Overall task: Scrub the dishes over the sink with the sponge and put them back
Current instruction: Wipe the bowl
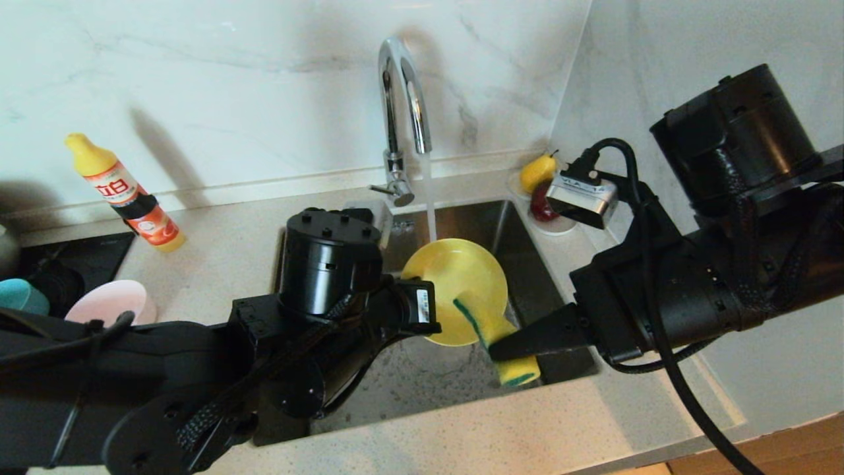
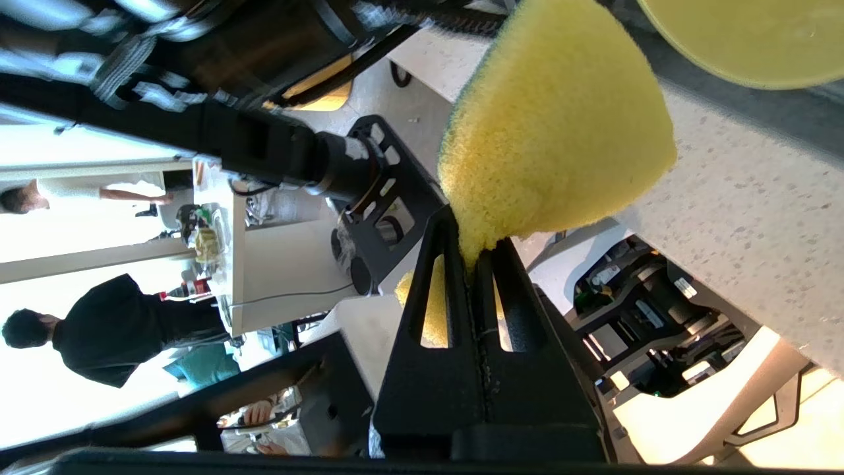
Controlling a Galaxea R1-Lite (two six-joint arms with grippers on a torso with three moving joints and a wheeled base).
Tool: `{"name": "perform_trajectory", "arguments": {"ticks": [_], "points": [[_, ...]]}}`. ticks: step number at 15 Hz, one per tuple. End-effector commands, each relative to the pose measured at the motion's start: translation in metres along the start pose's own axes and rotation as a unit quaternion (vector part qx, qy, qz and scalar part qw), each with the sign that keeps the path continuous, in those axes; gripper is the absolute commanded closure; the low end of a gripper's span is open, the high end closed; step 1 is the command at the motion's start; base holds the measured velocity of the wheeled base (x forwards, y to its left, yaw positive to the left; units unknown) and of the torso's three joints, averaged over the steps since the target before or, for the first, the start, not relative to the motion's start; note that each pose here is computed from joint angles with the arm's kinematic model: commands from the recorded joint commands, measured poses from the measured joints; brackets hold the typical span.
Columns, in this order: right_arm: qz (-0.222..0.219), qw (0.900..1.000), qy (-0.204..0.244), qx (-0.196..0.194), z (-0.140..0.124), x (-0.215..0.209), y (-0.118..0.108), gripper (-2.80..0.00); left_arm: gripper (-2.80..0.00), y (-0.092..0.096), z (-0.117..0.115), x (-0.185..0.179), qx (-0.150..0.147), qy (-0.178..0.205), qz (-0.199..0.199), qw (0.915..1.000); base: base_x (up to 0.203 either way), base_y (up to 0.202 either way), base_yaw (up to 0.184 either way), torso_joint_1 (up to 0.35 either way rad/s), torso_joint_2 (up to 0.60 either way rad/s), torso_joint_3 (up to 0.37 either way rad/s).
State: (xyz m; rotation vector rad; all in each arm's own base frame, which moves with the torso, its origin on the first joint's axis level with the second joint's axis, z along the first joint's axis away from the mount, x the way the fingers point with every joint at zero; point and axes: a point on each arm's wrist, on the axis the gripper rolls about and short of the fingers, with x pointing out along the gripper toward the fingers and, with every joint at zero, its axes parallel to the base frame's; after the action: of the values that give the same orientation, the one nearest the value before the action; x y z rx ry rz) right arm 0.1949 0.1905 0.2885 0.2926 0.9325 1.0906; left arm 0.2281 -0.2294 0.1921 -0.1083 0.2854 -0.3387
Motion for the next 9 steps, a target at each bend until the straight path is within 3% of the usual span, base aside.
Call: {"name": "perform_trajectory", "arguments": {"ticks": [1, 9], "points": [[-0.006, 1.0, 0.008, 0.01, 0.007, 0.013, -0.008, 0.0, 0.0, 0.0, 0.0, 0.001, -0.003, -0.002, 0.001, 1.0, 0.0, 0.0, 0.0, 0.0, 0.0, 0.0], [-0.038, 0.999, -0.019, 0.026, 0.031, 0.021, -0.03, 0.0, 0.0, 0.003, 0.009, -0.012, -0.018, -0.025, -0.01, 0.9995, 0.0, 0.0, 0.0, 0.0, 0.0, 0.0]]}}
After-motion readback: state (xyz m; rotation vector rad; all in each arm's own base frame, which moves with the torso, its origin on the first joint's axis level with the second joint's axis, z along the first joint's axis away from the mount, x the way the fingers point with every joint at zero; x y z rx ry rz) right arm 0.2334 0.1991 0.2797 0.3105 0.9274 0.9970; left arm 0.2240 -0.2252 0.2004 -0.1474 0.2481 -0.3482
